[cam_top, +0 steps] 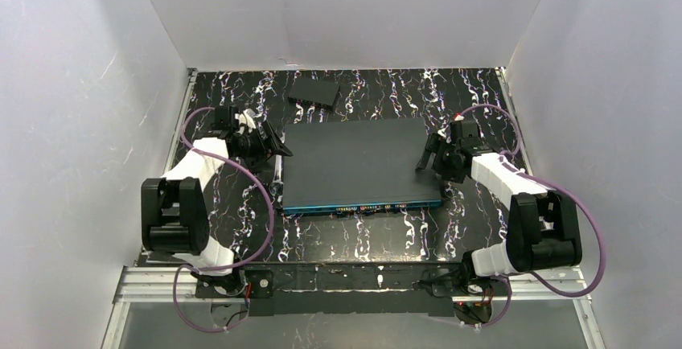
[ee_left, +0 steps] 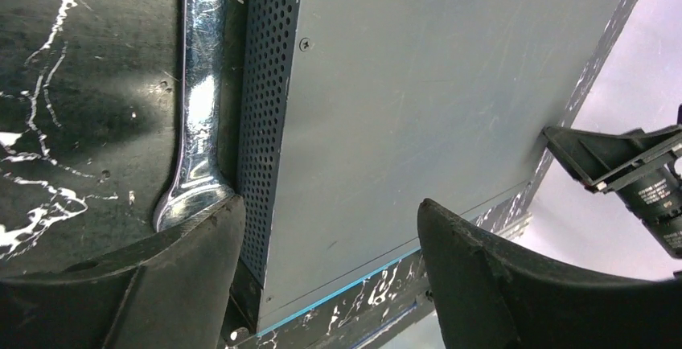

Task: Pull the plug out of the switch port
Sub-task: Move the switch port to the center of the board.

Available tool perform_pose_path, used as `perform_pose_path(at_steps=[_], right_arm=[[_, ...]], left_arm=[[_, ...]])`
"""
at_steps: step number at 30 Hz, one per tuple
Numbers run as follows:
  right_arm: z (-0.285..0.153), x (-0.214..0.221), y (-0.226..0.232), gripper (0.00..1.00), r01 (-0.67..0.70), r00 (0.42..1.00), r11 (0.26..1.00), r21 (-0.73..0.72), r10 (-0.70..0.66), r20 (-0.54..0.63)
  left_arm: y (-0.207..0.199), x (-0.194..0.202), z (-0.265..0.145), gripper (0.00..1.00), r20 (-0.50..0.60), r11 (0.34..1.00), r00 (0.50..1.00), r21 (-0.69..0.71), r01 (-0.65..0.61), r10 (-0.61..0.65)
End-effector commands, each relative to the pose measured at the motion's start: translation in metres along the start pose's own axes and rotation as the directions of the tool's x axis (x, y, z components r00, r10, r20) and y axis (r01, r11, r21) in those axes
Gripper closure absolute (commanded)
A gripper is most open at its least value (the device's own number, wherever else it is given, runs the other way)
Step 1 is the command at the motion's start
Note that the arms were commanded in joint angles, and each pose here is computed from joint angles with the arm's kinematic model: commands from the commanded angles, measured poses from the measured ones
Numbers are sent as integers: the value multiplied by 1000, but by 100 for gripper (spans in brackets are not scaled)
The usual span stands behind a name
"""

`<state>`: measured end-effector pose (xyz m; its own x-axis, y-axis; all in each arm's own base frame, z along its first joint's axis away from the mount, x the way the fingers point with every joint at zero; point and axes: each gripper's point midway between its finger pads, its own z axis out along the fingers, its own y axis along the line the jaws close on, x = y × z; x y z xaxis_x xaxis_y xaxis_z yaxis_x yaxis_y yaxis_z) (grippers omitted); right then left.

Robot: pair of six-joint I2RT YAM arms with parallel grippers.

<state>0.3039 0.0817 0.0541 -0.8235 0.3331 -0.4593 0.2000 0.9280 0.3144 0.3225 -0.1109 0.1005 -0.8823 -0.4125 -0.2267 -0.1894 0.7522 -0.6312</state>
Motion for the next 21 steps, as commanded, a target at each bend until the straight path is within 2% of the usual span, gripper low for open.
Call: perform_pose_path(at_steps=[1, 6, 16, 21], right_arm=[[-1, -10, 19, 9, -16, 1000, 996, -84, 14, -22], [1, -8, 26, 15, -24, 999, 992, -121, 19, -48], [3, -2, 36, 32, -43, 995, 983, -181, 26, -98], [6, -5, 43, 42, -56, 993, 975, -216, 33, -111]], left_arm=[[-18, -2, 5, 26, -59, 996, 998, 91, 14, -9], [-13, 2, 18, 33, -101, 997, 995, 73, 19, -12], [-3, 9, 37, 40, -150, 1000, 989, 14, 2, 0], [-15, 6, 45, 54, -168, 999, 985, 36, -22, 28]])
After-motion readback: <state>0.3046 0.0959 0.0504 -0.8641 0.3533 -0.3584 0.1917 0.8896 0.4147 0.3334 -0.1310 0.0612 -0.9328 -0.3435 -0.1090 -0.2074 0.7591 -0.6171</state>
